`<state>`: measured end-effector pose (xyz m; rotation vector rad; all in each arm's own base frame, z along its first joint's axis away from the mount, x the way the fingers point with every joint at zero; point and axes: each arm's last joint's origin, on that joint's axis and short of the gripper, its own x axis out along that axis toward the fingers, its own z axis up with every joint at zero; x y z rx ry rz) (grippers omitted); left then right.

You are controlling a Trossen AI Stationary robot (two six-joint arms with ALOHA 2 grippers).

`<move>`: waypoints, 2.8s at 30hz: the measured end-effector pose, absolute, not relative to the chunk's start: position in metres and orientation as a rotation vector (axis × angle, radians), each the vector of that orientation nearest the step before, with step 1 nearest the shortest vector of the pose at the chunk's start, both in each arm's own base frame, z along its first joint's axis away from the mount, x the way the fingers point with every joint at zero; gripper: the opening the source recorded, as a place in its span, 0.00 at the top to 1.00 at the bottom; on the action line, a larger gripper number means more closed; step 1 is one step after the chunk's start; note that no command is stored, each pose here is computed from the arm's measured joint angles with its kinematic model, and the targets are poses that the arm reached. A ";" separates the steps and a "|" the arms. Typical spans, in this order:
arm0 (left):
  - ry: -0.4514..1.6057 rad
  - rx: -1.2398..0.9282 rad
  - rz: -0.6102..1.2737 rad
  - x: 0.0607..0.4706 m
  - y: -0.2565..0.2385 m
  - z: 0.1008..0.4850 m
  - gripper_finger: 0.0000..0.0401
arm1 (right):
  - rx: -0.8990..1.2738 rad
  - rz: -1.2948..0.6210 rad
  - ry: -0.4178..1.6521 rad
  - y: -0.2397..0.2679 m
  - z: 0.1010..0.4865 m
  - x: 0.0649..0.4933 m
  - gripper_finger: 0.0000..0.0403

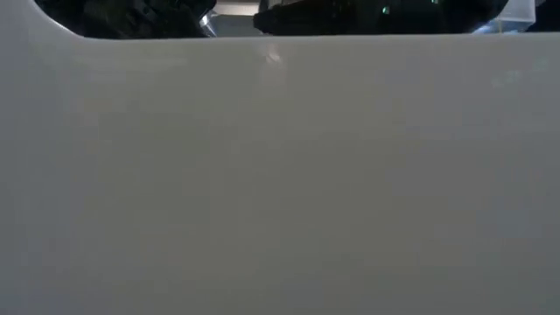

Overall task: Sort silverware by color (type)
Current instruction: Put the blue spoon into the transparent bin

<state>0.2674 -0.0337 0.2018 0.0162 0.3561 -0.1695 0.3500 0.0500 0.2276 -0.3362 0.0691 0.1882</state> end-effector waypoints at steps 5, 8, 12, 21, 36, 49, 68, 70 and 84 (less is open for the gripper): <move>0.436 -0.003 -0.108 0.254 -0.031 0.207 0.69 | -0.357 0.062 0.155 0.043 0.253 0.330 0.99; 0.498 -0.007 -0.036 0.243 -0.027 0.209 0.69 | -0.376 -0.034 0.243 0.037 0.265 0.313 0.99; 0.569 -0.021 0.051 0.235 -0.024 0.206 0.70 | -0.414 -0.190 0.331 0.028 0.285 0.284 0.99; 0.578 0.012 0.159 0.235 -0.021 0.205 0.70 | -0.439 -0.542 0.652 -0.021 0.306 0.220 1.00; 0.576 0.028 0.186 0.235 -0.020 0.205 0.70 | -0.271 -0.931 1.044 -0.125 0.261 0.185 1.00; 0.576 0.025 0.185 0.235 -0.020 0.205 0.70 | -0.105 -0.995 1.164 -0.172 0.217 0.164 1.00; 0.773 -0.137 0.193 0.213 -0.043 0.192 0.70 | -0.105 -1.068 1.106 -0.136 0.229 0.172 0.61; 0.847 -0.182 0.208 0.207 -0.050 0.191 0.70 | -0.113 -1.036 1.043 -0.122 0.237 0.175 0.61; 1.096 -0.633 0.246 0.169 -0.132 0.219 0.70 | -0.169 -0.621 0.688 -0.015 0.269 0.194 0.61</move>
